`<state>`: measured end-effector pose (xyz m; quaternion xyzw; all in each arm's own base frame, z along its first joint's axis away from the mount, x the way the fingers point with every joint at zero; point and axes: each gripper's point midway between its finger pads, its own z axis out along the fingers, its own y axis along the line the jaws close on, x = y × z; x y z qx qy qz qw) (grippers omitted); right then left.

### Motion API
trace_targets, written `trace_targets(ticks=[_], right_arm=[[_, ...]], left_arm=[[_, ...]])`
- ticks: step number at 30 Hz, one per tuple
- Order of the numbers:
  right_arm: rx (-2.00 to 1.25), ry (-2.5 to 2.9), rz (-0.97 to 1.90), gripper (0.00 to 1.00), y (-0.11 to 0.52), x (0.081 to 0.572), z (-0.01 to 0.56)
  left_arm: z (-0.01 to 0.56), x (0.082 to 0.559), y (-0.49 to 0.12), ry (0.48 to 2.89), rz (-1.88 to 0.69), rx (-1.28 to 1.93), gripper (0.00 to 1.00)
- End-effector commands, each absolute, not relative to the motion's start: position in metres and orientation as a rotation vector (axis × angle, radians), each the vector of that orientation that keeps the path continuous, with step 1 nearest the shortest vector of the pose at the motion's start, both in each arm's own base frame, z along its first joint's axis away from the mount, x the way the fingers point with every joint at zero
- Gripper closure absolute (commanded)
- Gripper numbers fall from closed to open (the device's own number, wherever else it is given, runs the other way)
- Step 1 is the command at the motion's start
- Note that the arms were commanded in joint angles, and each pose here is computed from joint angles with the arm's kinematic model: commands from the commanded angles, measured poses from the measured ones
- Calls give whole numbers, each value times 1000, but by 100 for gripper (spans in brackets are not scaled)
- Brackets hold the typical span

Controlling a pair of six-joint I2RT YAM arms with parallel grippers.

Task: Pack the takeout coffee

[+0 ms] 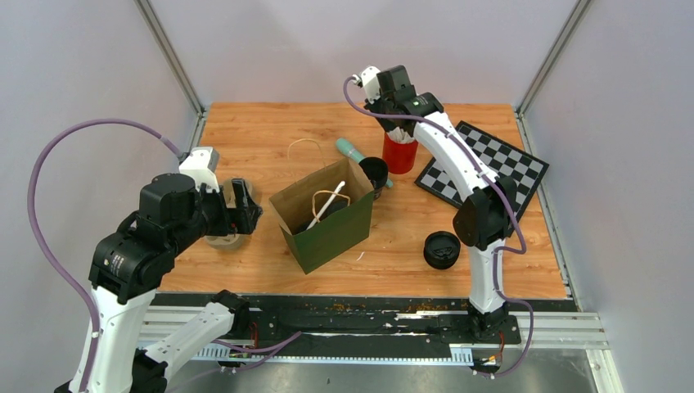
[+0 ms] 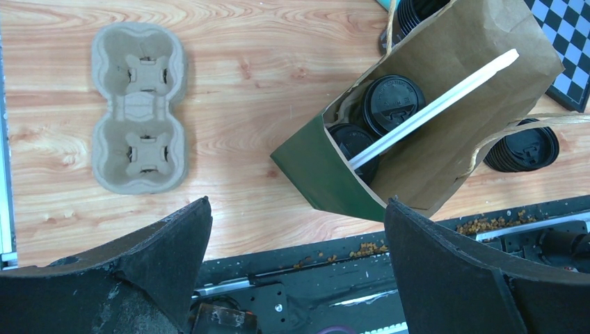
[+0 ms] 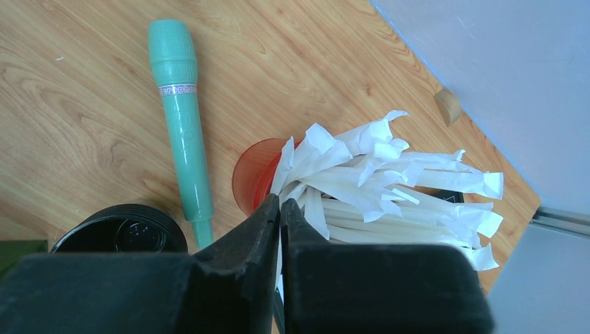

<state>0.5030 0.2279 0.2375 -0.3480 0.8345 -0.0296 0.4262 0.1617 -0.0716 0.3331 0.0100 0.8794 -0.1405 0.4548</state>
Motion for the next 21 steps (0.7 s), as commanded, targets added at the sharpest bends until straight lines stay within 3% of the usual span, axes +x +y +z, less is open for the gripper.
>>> trace_targets(ticks=[1, 3, 6, 21], right_arm=[[-778, 1940, -46, 91, 231, 501, 307], [-768, 1935, -59, 89, 228, 500, 312], [-784, 1934, -62, 100, 226, 497, 313], [-736, 1882, -17, 100, 223, 479, 354]], left_arm=[[342, 161, -74, 2137, -379, 18, 0], [342, 161, -75, 2136, -383, 16, 0], [343, 161, -76, 2134, -389, 18, 0], [343, 159, -77, 2129, -401, 26, 0]])
